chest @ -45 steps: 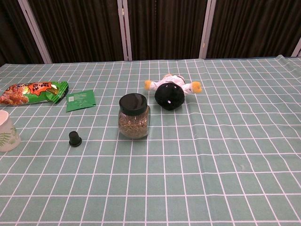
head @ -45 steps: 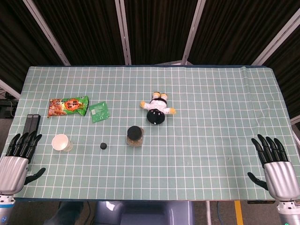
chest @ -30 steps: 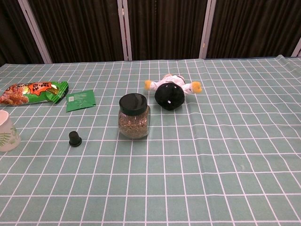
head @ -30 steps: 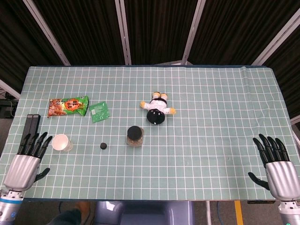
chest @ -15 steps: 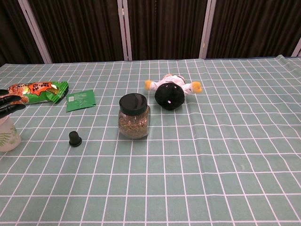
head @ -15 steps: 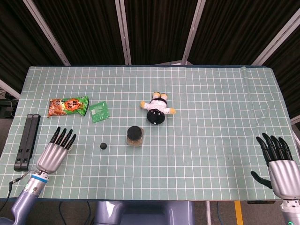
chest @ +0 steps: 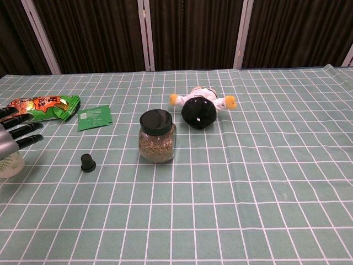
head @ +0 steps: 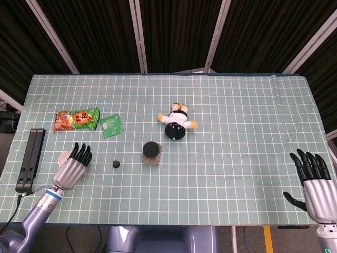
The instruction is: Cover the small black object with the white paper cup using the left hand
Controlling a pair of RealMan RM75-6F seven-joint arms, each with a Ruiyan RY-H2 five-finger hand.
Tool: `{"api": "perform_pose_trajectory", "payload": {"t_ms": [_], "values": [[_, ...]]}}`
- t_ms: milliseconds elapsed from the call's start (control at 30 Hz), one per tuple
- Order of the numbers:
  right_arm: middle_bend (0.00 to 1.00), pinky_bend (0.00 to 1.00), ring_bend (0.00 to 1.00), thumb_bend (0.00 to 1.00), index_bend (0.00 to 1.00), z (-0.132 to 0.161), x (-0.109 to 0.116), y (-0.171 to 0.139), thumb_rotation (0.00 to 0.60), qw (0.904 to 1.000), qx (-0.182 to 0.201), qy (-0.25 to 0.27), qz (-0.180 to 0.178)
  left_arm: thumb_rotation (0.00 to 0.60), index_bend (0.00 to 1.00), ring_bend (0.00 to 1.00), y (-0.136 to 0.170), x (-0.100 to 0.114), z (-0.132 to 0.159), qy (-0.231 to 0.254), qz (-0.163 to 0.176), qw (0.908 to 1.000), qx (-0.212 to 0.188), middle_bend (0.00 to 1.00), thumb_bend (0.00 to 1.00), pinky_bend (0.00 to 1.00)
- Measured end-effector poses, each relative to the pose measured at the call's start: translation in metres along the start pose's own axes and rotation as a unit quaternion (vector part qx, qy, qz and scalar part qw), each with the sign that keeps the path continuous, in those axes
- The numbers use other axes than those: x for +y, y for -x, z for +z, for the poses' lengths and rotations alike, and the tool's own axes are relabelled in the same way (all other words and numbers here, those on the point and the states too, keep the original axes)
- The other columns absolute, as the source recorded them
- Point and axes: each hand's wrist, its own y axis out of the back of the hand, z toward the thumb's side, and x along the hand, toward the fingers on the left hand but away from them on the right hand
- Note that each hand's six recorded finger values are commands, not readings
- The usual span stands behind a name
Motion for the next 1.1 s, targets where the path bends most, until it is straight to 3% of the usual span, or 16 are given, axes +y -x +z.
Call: {"api": "perform_pose_trajectory", "payload": {"t_ms": [167,333,533,633,733,833,933,967,1033,1067,1100], "values": [[0.0,0.0,0.0,0.0,0.06,-0.002,0.0,0.0,0.6,1.0,-0.003,0.0,0.0,0.6,0.44,0.37,-0.001,-0.003,-0.002,0.01,-0.003,0.9999,0.011,0.38,0.02,0.4],[0.0,0.0,0.0,0.0,0.06,-0.002,0.0,0.001,0.6,1.0,-0.004,0.0,0.0,0.6,0.46,0.38,-0.002,-0.004,-0.009,0.027,-0.008,0.9992,0.028,0.39,0.03,0.41],[0.0,0.0,0.0,0.0,0.06,-0.002,-0.001,0.001,0.6,1.0,-0.003,-0.001,0.002,0.6,0.46,0.38,-0.005,-0.002,-0.024,0.087,-0.01,0.9944,0.06,0.38,0.02,0.41],[0.0,0.0,0.0,0.0,0.06,-0.001,-0.003,0.001,0.6,1.0,-0.003,-0.003,0.004,0.6,0.46,0.36,-0.009,0.002,-0.037,0.157,-0.009,0.9834,0.091,0.38,0.02,0.41],[0.0,0.0,0.0,0.0,0.06,-0.002,-0.003,0.001,0.6,1.0,-0.005,-0.004,0.005,0.6,0.46,0.34,-0.014,0.004,-0.05,0.259,-0.007,0.9587,0.118,0.37,0.02,0.4],[0.0,0.0,0.0,0.0,0.06,-0.003,-0.005,0.002,0.6,0.9999,-0.008,-0.006,0.008,0.6,0.47,0.34,-0.02,0.003,-0.061,0.376,-0.002,0.9161,0.138,0.37,0.03,0.4],[0.0,0.0,0.0,0.0,0.06,-0.004,-0.006,0.003,0.6,0.9999,-0.01,-0.009,0.009,0.6,0.48,0.34,-0.026,-0.001,-0.068,0.504,0.0,0.8491,0.157,0.38,0.02,0.4],[0.0,0.0,0.0,0.0,0.06,-0.004,-0.007,0.004,0.6,0.9998,-0.011,-0.01,0.01,0.6,0.49,0.34,-0.029,-0.004,-0.069,0.555,0.001,0.8155,0.163,0.38,0.02,0.4],[0.0,0.0,0.0,0.0,0.06,-0.004,-0.007,0.004,0.6,0.9998,-0.012,-0.01,0.011,0.6,0.49,0.34,-0.033,-0.008,-0.071,0.627,0.001,0.7603,0.171,0.38,0.03,0.4],[0.0,0.0,0.0,0.0,0.06,-0.005,-0.008,0.004,0.6,0.9998,-0.012,-0.011,0.011,0.6,0.49,0.34,-0.036,-0.011,-0.071,0.669,0.0,0.7218,0.176,0.38,0.03,0.4],[0.0,0.0,0.0,0.0,0.06,-0.005,-0.008,0.005,0.6,0.9998,-0.013,-0.012,0.011,0.6,0.49,0.34,-0.039,-0.014,-0.07,0.698,-0.002,0.6933,0.179,0.38,0.03,0.4]]}}
